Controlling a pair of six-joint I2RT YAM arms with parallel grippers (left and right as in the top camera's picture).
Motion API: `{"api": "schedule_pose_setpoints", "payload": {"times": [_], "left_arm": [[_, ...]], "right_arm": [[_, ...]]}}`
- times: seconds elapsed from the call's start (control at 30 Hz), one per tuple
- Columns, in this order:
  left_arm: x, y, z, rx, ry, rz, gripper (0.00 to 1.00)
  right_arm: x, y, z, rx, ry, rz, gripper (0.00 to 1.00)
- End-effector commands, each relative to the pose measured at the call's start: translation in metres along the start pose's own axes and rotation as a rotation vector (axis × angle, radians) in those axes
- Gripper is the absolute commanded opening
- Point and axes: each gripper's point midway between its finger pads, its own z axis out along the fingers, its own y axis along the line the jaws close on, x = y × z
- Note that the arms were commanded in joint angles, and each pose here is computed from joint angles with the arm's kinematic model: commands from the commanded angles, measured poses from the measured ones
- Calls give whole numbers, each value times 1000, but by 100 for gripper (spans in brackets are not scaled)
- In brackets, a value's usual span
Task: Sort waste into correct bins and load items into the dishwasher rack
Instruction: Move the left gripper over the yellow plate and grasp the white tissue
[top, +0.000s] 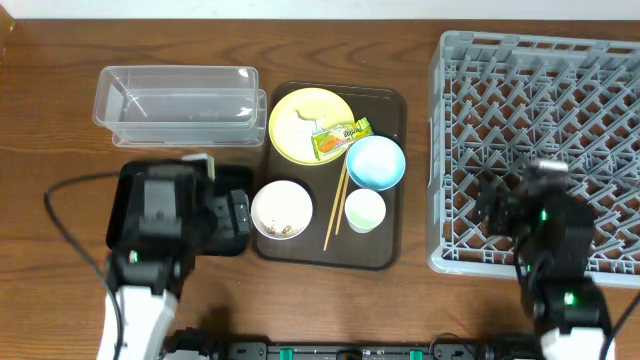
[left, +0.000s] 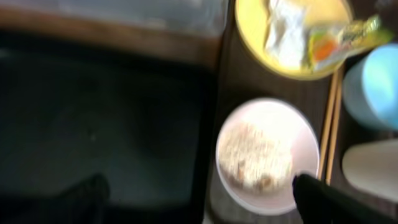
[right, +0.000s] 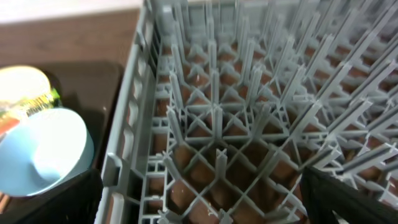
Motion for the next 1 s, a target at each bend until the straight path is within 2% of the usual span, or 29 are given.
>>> {"api": "schedule_pose_setpoints", "payload": {"times": [0.0, 0.17, 0.33, 0.47, 0.6, 0.8, 0.97], "left_arm": [[1, 2, -1, -30, 116, -23, 96], [21, 10, 17, -78, 261, -33, 96], [38, 5, 30, -50, 373, -55, 96], [34, -1, 34, -15, 366, -59, 97], [7, -7, 31, 8, 281, -23, 96], [-64, -24, 21, 49, 95, 53, 96], [-115, -44, 36, 75, 36, 109, 96]], "right_arm": [[-12, 4, 6, 1, 68, -19, 99], [-7, 6, 21, 6, 173, -21, 99], [-6, 5, 24, 8, 181, -21, 99], [-8, 6, 24, 3, 170, -21, 99], [-8, 7, 24, 2, 168, -21, 99], [-9, 7, 24, 2, 165, -21, 99], [-9, 7, 25, 2, 166, -21, 99]]}}
